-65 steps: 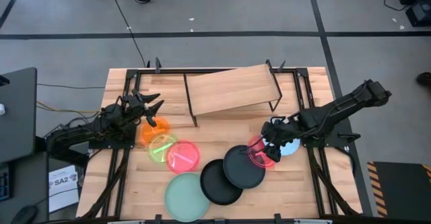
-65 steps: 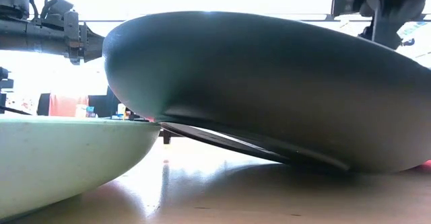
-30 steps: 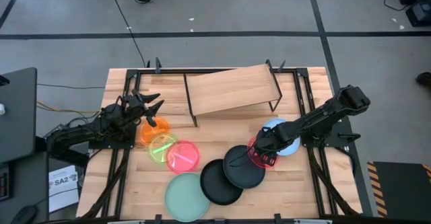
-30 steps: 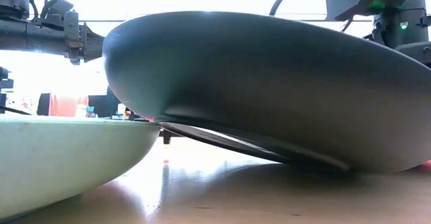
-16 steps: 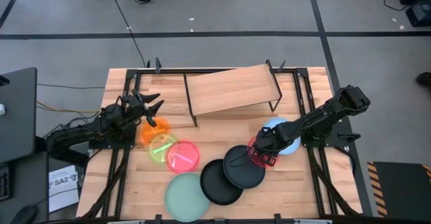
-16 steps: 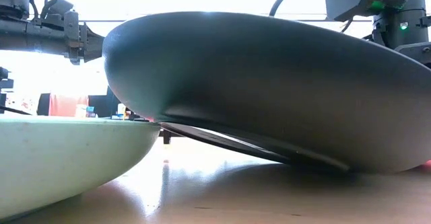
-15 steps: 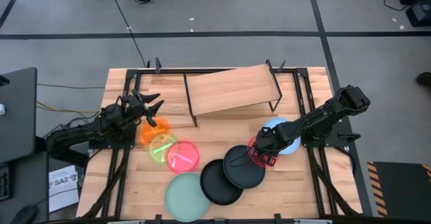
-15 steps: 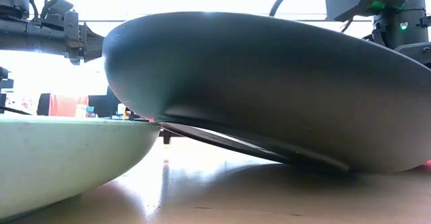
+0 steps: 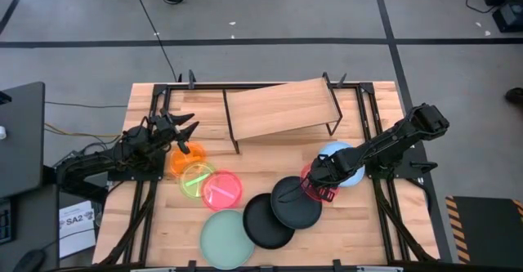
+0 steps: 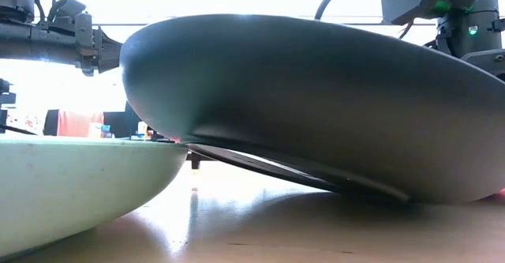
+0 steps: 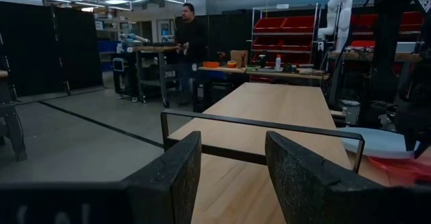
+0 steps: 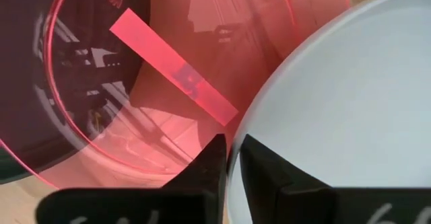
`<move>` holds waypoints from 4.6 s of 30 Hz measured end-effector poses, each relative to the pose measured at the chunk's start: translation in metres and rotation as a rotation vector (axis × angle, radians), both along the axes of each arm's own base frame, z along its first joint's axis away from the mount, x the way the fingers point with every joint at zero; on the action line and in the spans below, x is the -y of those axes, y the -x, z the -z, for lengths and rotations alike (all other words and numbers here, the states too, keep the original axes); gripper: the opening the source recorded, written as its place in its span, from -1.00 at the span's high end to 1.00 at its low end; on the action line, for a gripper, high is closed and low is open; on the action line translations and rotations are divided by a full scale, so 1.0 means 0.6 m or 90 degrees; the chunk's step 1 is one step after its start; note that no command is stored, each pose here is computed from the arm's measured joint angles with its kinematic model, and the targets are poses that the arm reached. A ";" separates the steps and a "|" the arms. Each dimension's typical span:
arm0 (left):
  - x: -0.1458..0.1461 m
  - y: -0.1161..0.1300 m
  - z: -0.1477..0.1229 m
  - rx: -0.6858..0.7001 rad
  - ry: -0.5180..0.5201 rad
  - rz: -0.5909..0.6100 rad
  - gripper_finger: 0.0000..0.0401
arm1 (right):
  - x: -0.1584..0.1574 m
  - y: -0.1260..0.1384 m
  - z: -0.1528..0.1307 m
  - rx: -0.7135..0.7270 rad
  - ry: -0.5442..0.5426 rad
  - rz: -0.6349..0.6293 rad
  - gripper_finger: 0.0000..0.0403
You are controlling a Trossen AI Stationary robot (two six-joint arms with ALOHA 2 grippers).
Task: Place and stack plates onto a shelf
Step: Put the large blue plate on the shelf
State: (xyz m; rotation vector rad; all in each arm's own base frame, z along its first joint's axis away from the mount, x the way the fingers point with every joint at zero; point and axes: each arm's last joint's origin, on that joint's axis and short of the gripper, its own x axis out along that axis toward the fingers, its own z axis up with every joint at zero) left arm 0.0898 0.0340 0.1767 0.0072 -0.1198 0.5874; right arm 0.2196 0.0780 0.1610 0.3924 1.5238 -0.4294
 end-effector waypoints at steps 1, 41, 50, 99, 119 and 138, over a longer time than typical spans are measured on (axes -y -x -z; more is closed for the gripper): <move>0.000 0.000 0.000 0.000 0.000 0.000 0.14 | 0.000 0.000 0.000 -0.001 -0.001 0.000 0.80; 0.000 0.000 0.000 0.000 0.000 0.000 0.14 | 0.014 0.063 -0.110 0.123 -0.161 -0.012 0.92; 0.000 0.000 0.000 0.000 0.000 0.000 0.14 | 0.024 0.100 -0.156 0.207 -0.232 -0.029 0.92; 0.000 0.000 0.000 0.000 0.000 0.000 0.14 | 0.111 0.067 -0.441 0.475 0.069 -0.455 0.92; 0.000 0.000 0.000 0.000 0.000 0.000 0.14 | 0.239 -0.022 -0.395 0.226 0.132 -0.495 0.92; 0.000 0.000 0.000 0.000 0.000 0.000 0.14 | 0.298 -0.044 -0.339 0.143 0.126 -0.465 0.92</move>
